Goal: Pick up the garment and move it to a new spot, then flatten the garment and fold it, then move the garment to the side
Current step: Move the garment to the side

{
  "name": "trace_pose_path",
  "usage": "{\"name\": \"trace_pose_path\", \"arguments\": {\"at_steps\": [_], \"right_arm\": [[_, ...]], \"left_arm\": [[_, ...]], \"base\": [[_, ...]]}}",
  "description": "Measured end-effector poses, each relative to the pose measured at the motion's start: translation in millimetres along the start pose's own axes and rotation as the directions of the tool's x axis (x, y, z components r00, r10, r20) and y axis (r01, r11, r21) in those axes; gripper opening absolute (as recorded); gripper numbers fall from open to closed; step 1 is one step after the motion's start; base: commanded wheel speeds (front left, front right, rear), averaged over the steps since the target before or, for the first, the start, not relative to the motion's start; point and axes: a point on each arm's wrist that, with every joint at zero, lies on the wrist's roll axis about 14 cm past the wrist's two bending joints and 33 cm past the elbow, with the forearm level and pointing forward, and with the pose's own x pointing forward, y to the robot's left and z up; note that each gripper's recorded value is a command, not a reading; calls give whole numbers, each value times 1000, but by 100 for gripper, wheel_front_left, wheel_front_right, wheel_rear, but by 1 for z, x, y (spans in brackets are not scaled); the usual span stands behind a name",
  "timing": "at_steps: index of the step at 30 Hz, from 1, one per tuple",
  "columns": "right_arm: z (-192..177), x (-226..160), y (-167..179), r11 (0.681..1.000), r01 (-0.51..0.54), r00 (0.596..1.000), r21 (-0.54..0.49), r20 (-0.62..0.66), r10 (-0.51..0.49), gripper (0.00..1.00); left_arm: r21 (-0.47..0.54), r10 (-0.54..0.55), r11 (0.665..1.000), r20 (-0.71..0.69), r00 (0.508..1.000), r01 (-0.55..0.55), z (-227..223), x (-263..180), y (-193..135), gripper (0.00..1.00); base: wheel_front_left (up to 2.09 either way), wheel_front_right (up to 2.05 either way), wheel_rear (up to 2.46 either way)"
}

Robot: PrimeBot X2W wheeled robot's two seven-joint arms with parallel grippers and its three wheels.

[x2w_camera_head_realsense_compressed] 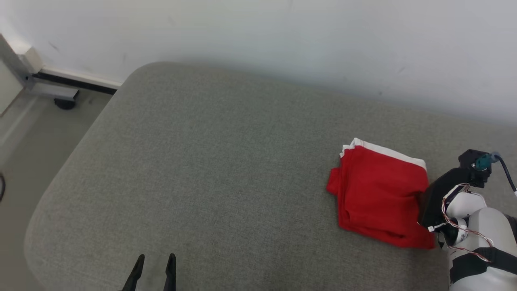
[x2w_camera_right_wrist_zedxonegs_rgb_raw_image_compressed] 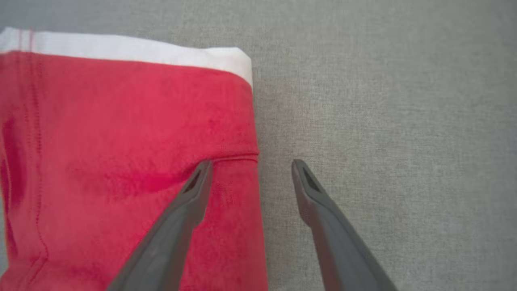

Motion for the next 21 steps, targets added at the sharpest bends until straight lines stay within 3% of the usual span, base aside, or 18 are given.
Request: {"name": "trace_pose_path", "arguments": {"at_steps": [6, 8, 9, 14, 21], "right_arm": [[-38, 27, 6, 1000, -8, 989, -6, -150, 7, 100], [-40, 34, 11, 1000, -24, 987, -7, -162, 22, 15], [-40, 37, 15, 999, -35, 987, -16, -159, 32, 0], [-33, 37, 24, 993, -46, 995, -107, -96, 36, 0], [-2, 14, -18, 966, 63, 998, -249, 42, -54, 0]], "left_arm": [[11, 28, 1000, -29, 999, -27, -6, 1, 6, 100], [12, 32, 999, -44, 999, -31, -10, 1, 7, 100], [13, 35, 999, -50, 998, -34, -12, 1, 8, 100], [15, 9, 1000, -53, 999, -8, -12, 9, 3, 100], [6, -59, 998, -49, 997, 59, -12, 21, -15, 100]], "base": [[0, 0, 0], [0, 0, 0], [0, 0, 0], [0, 0, 0], [0, 0, 0]]}}
